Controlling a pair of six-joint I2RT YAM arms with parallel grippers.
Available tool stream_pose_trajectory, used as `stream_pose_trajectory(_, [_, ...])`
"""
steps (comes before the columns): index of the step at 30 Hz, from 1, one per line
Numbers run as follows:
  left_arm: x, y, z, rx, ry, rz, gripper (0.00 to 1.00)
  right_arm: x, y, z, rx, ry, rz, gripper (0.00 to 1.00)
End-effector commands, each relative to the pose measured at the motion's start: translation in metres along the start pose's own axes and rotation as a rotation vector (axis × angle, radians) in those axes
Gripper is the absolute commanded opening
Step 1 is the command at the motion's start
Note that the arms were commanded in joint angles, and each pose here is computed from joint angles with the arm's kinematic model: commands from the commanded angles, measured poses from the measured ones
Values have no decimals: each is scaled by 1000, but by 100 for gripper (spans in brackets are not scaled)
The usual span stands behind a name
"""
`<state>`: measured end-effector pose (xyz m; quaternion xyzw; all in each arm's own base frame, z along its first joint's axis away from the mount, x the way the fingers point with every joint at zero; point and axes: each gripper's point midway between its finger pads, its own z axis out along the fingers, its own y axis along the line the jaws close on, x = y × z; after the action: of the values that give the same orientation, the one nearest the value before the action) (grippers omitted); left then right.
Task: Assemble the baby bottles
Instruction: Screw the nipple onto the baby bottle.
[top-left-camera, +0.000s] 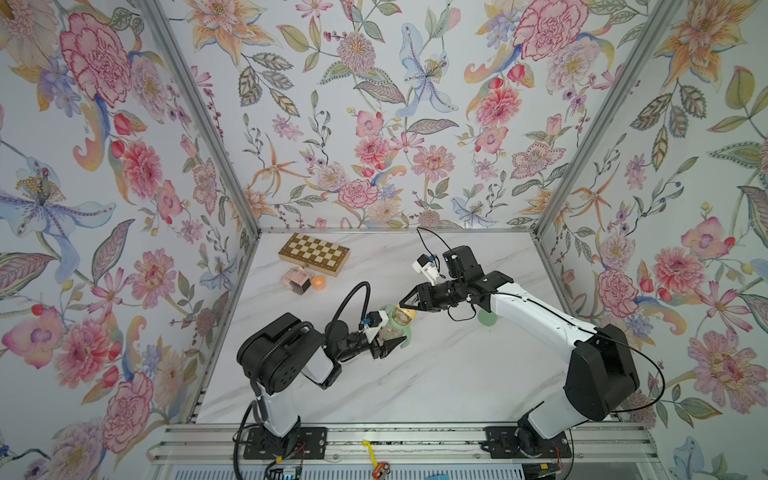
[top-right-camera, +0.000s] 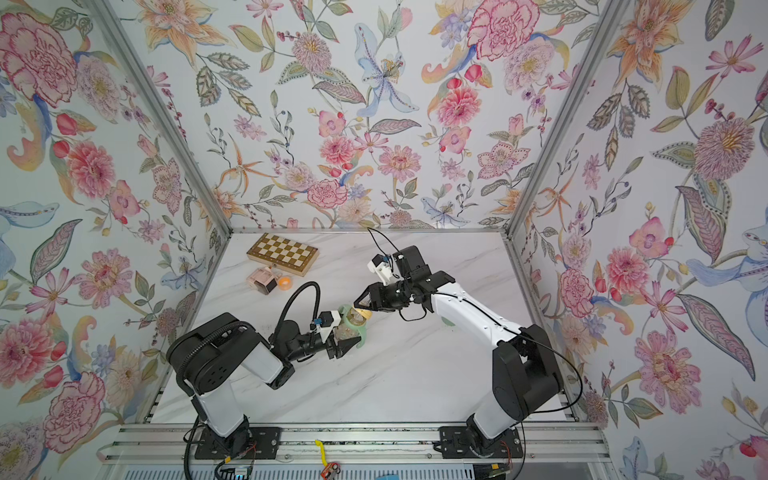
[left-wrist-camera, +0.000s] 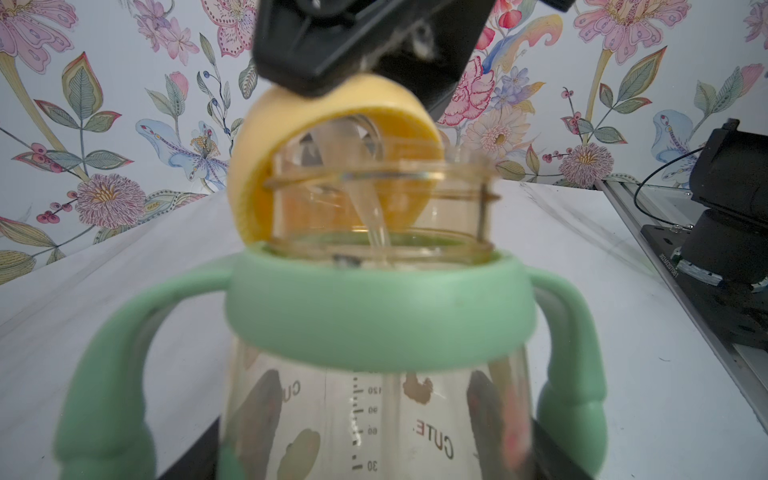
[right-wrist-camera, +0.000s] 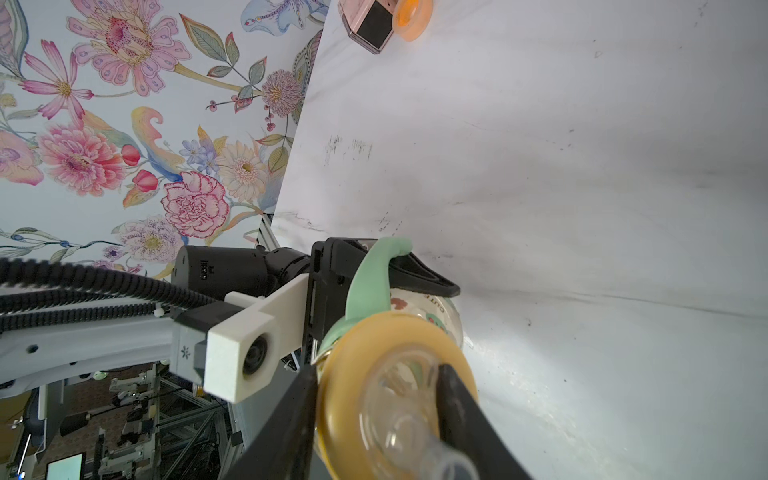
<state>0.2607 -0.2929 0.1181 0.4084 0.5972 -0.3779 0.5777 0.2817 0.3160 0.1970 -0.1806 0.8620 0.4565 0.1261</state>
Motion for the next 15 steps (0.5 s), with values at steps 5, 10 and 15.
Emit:
stream_pose_trajectory(5, [-65, -2, -3, 8, -249, 151, 0, 10, 3, 0, 11, 3, -58, 40])
stream_pose_trajectory(10, [-65, -2, -1, 24, -251, 125, 0, 14, 5, 7, 58, 0, -127, 39])
stream_pose_trajectory(15, [-64, 0, 0, 32, -250, 105, 0, 9, 7, 3, 99, -33, -193, 38])
